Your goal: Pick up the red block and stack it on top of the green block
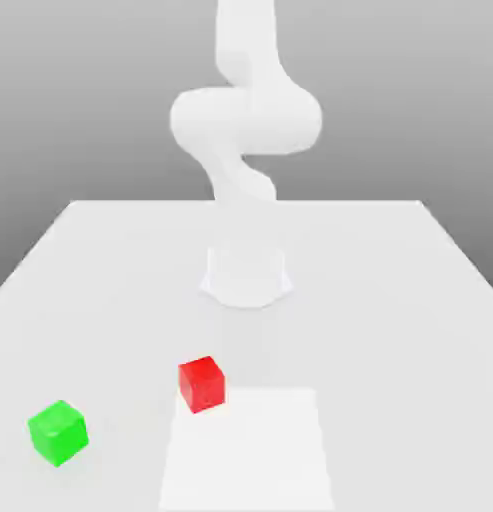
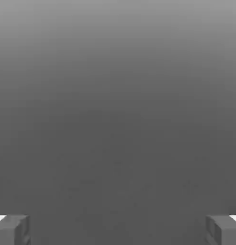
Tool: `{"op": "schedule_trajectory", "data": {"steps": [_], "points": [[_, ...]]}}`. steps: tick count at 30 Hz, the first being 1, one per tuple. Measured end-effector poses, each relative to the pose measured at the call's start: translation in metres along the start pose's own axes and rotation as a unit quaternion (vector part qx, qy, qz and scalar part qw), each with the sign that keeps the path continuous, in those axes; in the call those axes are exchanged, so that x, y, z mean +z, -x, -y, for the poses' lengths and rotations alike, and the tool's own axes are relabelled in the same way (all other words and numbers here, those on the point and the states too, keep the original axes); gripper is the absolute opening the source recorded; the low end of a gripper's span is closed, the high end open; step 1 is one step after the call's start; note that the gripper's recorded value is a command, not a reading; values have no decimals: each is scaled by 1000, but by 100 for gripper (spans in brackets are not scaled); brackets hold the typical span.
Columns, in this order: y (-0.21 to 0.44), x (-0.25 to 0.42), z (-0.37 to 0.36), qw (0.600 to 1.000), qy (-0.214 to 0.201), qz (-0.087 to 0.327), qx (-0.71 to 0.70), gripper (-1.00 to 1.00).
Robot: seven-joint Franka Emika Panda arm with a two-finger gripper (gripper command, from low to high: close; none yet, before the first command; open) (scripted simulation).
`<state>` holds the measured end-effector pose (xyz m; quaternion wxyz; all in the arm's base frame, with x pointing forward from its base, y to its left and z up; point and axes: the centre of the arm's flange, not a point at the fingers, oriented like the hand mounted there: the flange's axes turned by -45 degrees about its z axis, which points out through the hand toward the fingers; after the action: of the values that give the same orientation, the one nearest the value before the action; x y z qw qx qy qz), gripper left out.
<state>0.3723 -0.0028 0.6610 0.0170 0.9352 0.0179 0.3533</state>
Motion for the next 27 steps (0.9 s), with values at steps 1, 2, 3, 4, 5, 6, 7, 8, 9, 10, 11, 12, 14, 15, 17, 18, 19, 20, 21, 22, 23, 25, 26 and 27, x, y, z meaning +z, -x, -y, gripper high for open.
{"op": "schedule_trajectory", "data": {"steps": [1,2,3,4,5,6,7,8,9,10,11,12,14,15,17,18,19,20,21,22,23,25,26,27], "points": [[9,26,-1,1000,3,19,-14,0],[18,50,-3,999,5,38,-28,0],[29,74,-5,998,6,57,-41,0],[42,96,-8,996,6,76,-54,0],[55,118,-10,993,5,94,-66,0],[70,138,-13,991,3,113,-78,0],[86,158,-16,987,0,131,-90,0],[103,176,-19,983,-3,150,-101,0],[121,194,-22,979,-8,169,-112,0],[141,210,-25,974,-14,188,-123,0],[162,226,-28,969,-21,206,-134,0],[184,240,-31,963,-29,225,-144,0],[233,265,-34,949,-50,264,-165,0],[259,277,-36,941,-63,283,-175,0],[309,301,-37,926,-84,315,-192,0],[330,314,-37,919,-92,327,-198,0],[343,323,-36,916,-97,332,-203,0],[353,330,-38,915,-98,335,-203,0],[360,337,-36,914,-99,337,-205,0],[367,343,-37,913,-99,338,-205,0],[374,348,-36,913,-99,338,-205,0],[380,353,-36,913,-100,339,-206,-100],[380,353,-36,913,-100,339,-206,-100],[380,353,-36,913,-100,339,-205,-100]]}}
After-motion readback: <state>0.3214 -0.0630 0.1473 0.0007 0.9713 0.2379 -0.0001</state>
